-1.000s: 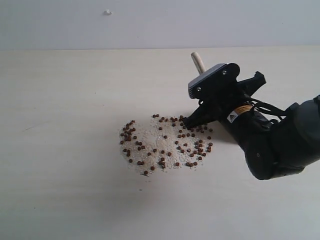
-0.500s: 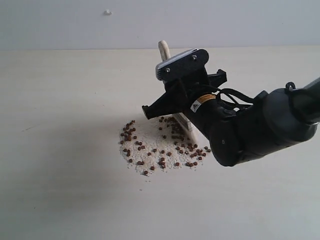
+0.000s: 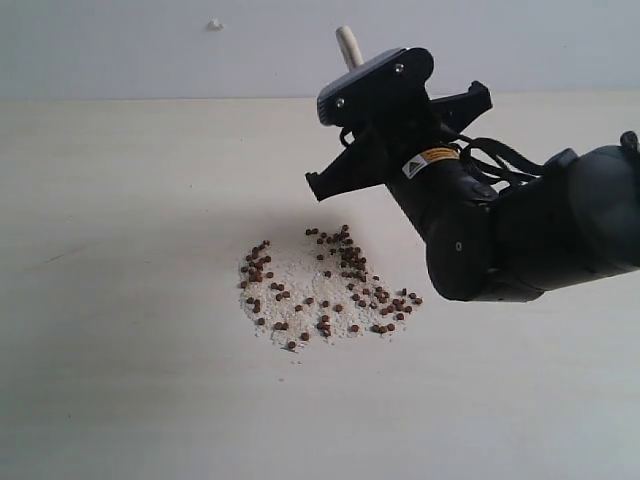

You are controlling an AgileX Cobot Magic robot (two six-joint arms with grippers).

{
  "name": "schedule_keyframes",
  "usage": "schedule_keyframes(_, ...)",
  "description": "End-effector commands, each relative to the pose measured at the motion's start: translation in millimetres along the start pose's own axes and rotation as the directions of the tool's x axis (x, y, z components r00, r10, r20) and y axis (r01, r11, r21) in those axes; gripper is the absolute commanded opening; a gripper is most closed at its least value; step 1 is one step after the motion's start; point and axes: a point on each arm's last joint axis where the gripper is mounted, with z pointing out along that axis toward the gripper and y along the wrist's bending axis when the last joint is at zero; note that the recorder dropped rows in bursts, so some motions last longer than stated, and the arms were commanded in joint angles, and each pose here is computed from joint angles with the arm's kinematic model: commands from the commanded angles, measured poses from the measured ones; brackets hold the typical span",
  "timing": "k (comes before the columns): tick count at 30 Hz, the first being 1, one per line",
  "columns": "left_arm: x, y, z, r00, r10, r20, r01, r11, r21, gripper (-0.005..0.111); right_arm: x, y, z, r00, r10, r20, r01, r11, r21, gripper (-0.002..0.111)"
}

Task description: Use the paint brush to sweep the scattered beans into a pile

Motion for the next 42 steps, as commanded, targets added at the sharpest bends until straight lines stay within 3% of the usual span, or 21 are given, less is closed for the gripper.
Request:
schedule_keyframes(1, 0.0, -1.7, -0.5, 1.0, 0.007, 0.003, -0.007, 1.0, 0.03, 0.0, 11.9, 0.2, 11.8, 0.987, -0.152, 0.055, 0.154, 0.987, -0.037, 0.0)
schedule_keyframes(6, 0.0, -1.8, -0.5, 1.0, 0.006, 0.003, -0.007, 0.999, 0.032, 0.0, 31.0, 1.3, 23.7, 0.981, -0.165, 0.1, 0.179, 0.971, -0.156, 0.0)
schedule_keyframes(11, 0.0, -1.8, -0.5, 1.0, 0.006, 0.003, -0.007, 0.999, 0.032, 0.0, 41.1, 8.0, 32.8, 0.992, -0.058, 0.108, 0.084, 0.964, -0.252, 0.0)
schedule_keyframes(15, 0.0, -1.8, -0.5, 1.0, 0.006, 0.003, -0.007, 0.999, 0.032, 0.0, 38.3, 19.6, 40.8, 0.993, 0.005, 0.114, 0.034, 0.94, -0.339, 0.0)
schedule_keyframes(19, 0.0, -1.8, -0.5, 1.0, 0.006, 0.003, -0.007, 0.999, 0.032, 0.0, 29.8, 30.6, 44.9, 0.986, 0.146, 0.083, -0.092, 0.882, -0.461, 0.0)
schedule_keyframes(24, 0.0, -1.8, -0.5, 1.0, 0.006, 0.003, -0.007, 0.999, 0.032, 0.0, 18.4, 27.9, 44.0, 0.974, 0.208, 0.085, -0.144, 0.869, -0.474, 0.0)
schedule_keyframes(30, 0.0, -1.8, -0.5, 1.0, 0.006, 0.003, -0.007, 0.999, 0.032, 0.0, -7.0, 8.3, 38.7, 0.984, 0.13, 0.119, -0.075, 0.92, -0.385, 0.0)
schedule_keyframes(36, 0.0, -1.8, -0.5, 1.0, 0.006, 0.003, -0.007, 0.999, 0.032, 0.0, -20.0, -31.7, 29.7, 0.996, 0.08, -0.05, -0.085, 0.991, -0.106, 0.0)
schedule_keyframes(42, 0.0, -1.8, -0.5, 1.0, 0.006, 0.003, -0.007, 0.999, 0.032, 0.0, 5.5, -61.4, 6.2, 0.97, 0.073, -0.23, -0.032, 0.984, 0.175, 0.0)
